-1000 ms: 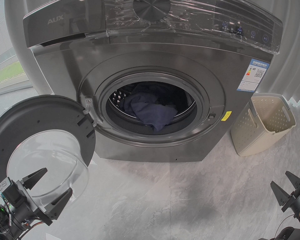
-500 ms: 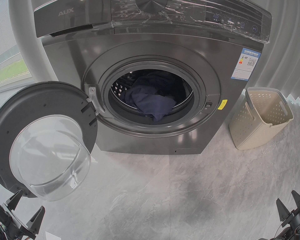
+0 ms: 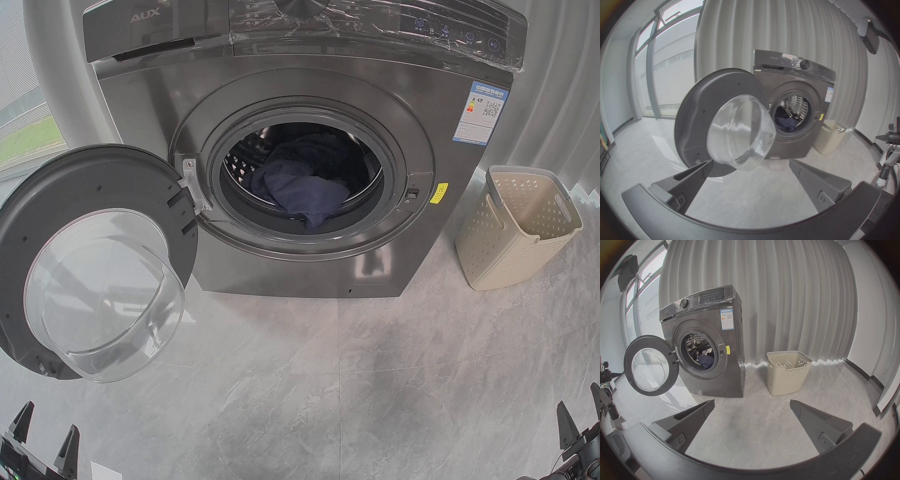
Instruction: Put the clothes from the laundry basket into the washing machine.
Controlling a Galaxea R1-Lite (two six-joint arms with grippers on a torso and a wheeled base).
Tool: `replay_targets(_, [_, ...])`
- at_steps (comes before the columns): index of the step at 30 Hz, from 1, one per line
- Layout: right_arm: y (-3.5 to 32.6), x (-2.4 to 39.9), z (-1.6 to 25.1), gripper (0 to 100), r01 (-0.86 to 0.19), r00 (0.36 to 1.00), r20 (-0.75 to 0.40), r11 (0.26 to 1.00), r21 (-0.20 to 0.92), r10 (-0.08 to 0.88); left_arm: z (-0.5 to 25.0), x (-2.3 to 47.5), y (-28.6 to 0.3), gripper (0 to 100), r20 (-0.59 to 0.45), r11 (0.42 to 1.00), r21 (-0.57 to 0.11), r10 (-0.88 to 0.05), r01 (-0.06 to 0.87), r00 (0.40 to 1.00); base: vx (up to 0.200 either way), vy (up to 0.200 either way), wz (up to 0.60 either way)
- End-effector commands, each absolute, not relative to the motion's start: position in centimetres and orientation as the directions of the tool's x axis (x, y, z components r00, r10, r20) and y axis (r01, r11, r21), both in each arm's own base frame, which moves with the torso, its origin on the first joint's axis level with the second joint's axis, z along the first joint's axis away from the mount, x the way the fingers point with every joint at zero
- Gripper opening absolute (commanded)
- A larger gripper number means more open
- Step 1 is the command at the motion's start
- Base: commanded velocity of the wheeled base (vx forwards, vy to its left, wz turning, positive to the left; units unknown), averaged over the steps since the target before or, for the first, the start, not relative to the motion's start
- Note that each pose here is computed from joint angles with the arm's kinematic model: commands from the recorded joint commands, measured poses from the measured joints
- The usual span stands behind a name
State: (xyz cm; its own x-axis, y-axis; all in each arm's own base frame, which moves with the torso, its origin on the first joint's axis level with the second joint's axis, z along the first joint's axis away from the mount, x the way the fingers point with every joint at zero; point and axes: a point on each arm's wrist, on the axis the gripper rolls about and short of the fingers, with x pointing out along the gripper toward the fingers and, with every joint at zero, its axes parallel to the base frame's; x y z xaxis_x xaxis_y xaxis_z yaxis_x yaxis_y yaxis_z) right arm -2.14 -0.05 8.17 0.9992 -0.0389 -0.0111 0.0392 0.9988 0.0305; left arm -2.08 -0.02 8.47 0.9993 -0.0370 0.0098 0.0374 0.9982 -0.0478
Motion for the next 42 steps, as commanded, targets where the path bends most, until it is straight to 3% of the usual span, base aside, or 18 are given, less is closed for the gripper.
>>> replay_targets(1, [-0.07, -2.24, 7.56, 100, 0.054, 0.999, -0.006, 0.999, 0.006, -0.054, 7.47, -2.28, 0.08, 100, -0.008, 0.999, -0.043, 0.034, -0.034, 0.999, 0.000, 0.000, 0.00])
replay_targets(5, [0.07, -2.27, 7.55, 100, -0.014, 1.000, -0.002, 1.000, -0.025, 0.014, 7.50, -2.28, 0.06, 100, -0.005, 0.999, -0.038, 0.018, -0.019, 1.000, 0.000, 0.000, 0.00])
replay_targets(12, [0.07, -2.27, 7.57, 100, -0.009, 1.000, 0.000, 1.000, -0.021, 0.009, 7.50, -2.28, 0.06, 100, -0.005, 0.999, -0.043, 0.018, -0.019, 1.000, -0.171, 0.000, 0.00])
replay_targets(18, [0.07, -2.26, 7.57, 100, -0.008, 1.000, -0.002, 1.000, -0.021, 0.008, 7.50, -2.28, 0.07, 100, -0.005, 0.999, -0.046, 0.017, -0.017, 1.000, 0.000, 0.000, 0.00])
replay_targets(30, [0.07, -2.26, 7.57, 100, -0.008, 1.000, -0.002, 1.000, -0.021, 0.008, 7.49, -2.28, 0.05, 100, -0.006, 0.999, -0.040, 0.005, -0.005, 1.000, 0.000, 0.150, 0.00])
replay_targets(42, [0.07, -2.27, 7.57, 100, -0.009, 1.000, 0.000, 1.000, -0.020, 0.009, 7.49, -2.28, 0.05, 100, -0.006, 0.999, -0.047, 0.005, -0.005, 1.000, -0.150, 0.000, 0.00])
